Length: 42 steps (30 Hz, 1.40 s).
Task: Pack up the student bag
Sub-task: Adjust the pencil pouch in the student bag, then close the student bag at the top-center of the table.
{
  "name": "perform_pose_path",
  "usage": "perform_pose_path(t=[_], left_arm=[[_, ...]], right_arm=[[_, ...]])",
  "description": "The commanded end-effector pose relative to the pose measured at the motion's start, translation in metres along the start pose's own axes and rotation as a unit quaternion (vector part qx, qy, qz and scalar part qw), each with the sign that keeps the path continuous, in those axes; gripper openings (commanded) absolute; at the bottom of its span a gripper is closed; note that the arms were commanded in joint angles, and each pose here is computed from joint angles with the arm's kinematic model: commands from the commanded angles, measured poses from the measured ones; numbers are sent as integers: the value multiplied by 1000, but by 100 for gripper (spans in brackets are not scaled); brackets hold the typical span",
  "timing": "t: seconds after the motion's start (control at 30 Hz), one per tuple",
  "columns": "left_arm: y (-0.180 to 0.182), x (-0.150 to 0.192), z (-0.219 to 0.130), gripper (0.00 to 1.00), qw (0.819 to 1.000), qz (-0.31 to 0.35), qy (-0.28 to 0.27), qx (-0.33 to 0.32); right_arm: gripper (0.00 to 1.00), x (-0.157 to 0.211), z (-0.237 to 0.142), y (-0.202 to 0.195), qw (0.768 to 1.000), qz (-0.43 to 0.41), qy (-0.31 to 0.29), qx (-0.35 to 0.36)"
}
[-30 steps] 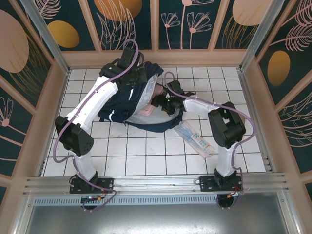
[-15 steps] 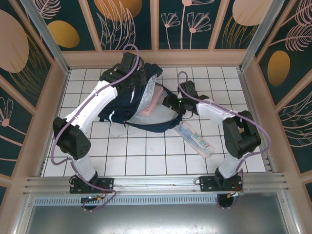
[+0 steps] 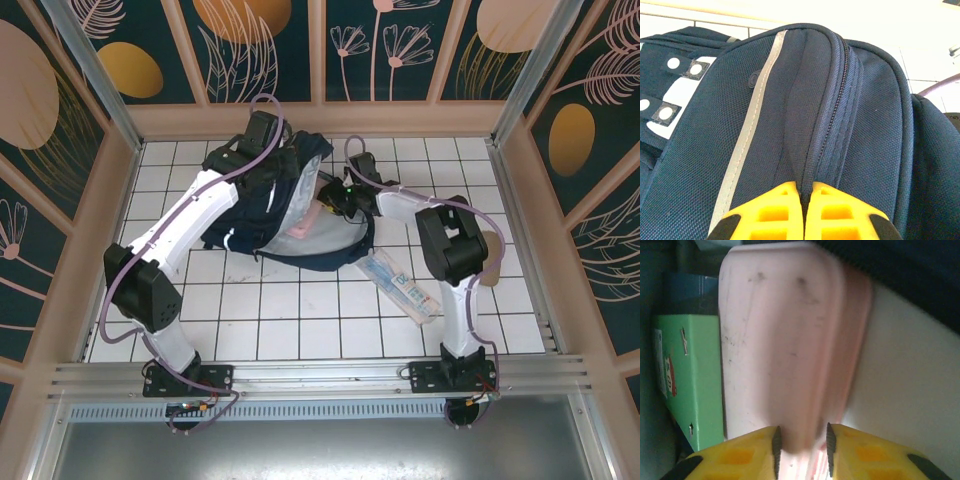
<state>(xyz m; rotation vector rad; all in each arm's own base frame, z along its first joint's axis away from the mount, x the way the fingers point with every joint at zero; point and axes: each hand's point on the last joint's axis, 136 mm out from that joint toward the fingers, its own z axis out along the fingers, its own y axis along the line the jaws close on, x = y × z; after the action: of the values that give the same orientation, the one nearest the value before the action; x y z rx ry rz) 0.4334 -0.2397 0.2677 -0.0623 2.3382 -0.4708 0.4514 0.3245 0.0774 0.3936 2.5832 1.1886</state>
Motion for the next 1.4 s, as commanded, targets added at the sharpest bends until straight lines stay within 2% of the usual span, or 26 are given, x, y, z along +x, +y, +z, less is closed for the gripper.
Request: perform_pose_path(t=[0.0, 0.07, 0.1, 0.2, 0.3, 0.43, 0.6, 0.67, 0.73, 0.8, 0.9, 0.97, 1.0, 1.13, 1.37], left_arm=[[11, -36, -20, 0, 997, -22, -71, -24], [18, -41, -21, 0, 995, -24, -85, -42], [25, -39, -10, 0, 995, -25, -82, -59], [43, -44, -1, 0, 991, -34, -92, -87], [57, -48, 11, 0, 990, -36, -96, -101], [69, -49, 25, 0, 989, -31, -85, -119], [63, -41, 30, 0, 992, -31, -70, -97], [60, -35, 30, 19, 994, -33, -63, -82], [56, -30, 27, 45, 996, -38, -57, -64], [52, -23, 24, 64, 997, -44, -52, -45], [50, -8, 24, 78, 997, -62, -38, -24], [44, -3, 12, 87, 996, -76, -39, 3], [42, 3, 11, 97, 996, -83, -35, 15], [37, 23, 2, 98, 994, -100, -29, 37], [11, 78, -1, 99, 993, -104, 7, 51]], right_arm=[[24, 25, 23, 17, 999, -11, 40, -7], [26, 34, 33, 26, 998, -19, 55, -11], [29, 36, 37, 30, 998, -24, 60, -13], [43, 32, 37, 32, 998, -36, 59, 2], [53, 22, 19, 40, 998, -56, 37, 12], [57, 20, -13, 47, 996, -87, 13, 25], [62, 22, -66, 41, 989, -127, -38, 66], [65, 26, -87, 31, 985, -139, -55, 84], [68, 35, -107, 18, 982, -147, -66, 102], [74, 45, -123, 0, 978, -148, -75, 125], [80, 46, -150, -40, 975, -125, -94, 158], [82, 53, -162, -65, 975, -107, -94, 171], [85, 55, -169, -77, 975, -96, -96, 176], [99, 70, -189, -118, 973, -61, -101, 197], [99, 95, -205, -177, 967, -13, -94, 238]])
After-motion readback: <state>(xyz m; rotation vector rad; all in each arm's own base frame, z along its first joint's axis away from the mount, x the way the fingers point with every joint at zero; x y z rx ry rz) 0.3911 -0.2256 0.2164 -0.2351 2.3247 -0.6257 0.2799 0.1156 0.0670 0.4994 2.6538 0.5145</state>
